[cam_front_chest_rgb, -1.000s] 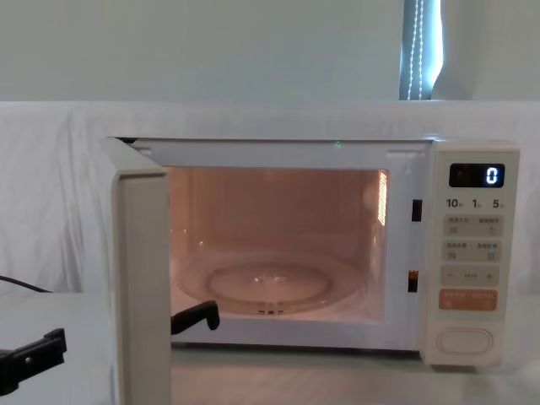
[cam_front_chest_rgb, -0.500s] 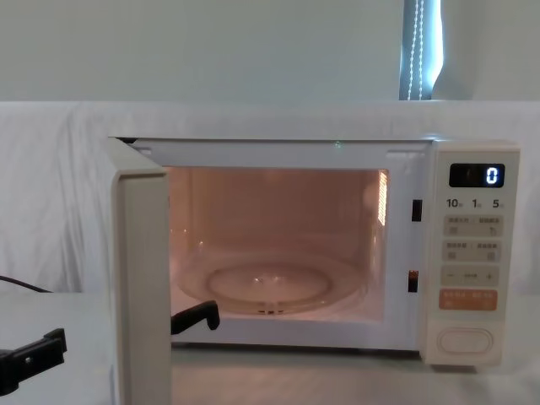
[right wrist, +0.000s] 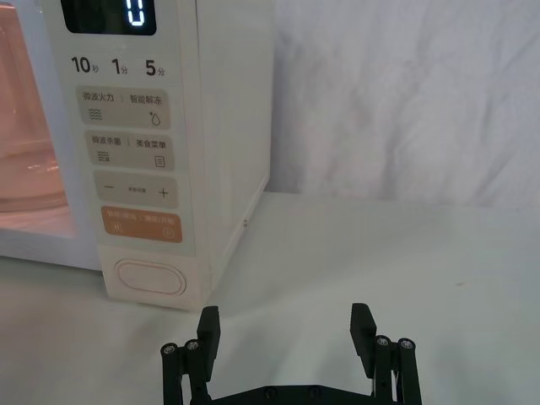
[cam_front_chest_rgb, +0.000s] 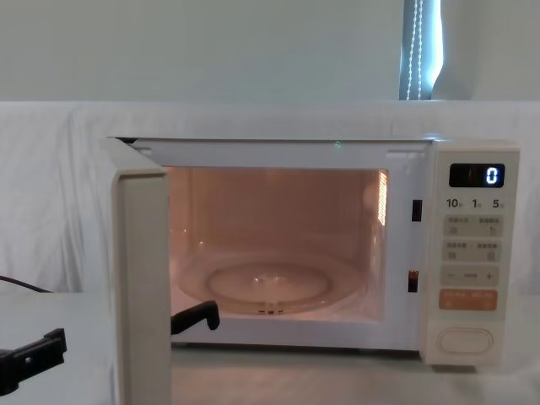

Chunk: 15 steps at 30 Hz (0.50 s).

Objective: Press the button to open the microwave door with one hand; close the microwave door with the other hand.

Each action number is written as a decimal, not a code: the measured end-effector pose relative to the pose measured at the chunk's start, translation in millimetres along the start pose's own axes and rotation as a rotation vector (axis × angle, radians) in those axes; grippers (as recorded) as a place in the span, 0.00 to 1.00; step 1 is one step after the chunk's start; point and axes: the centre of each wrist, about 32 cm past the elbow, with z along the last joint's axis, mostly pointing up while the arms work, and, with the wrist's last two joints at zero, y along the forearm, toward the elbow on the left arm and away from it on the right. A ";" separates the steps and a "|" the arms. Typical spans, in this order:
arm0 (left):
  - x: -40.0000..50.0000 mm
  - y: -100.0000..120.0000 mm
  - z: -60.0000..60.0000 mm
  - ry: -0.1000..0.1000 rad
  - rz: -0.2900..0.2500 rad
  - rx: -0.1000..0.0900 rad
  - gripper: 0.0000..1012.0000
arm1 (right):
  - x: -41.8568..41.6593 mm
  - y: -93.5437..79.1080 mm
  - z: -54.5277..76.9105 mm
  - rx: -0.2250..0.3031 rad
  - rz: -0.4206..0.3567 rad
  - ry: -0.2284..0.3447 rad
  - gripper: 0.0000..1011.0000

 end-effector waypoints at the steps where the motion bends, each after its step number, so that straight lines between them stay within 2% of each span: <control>1: 0.0 0.0 0.0 0.000 0.000 0.000 0.99 | 0.0 0.0 0.0 0.000 0.000 0.000 0.99; 15: 0.0 0.0 0.0 0.000 0.000 0.000 0.99 | 0.0 0.0 0.1 0.000 -0.001 0.000 0.99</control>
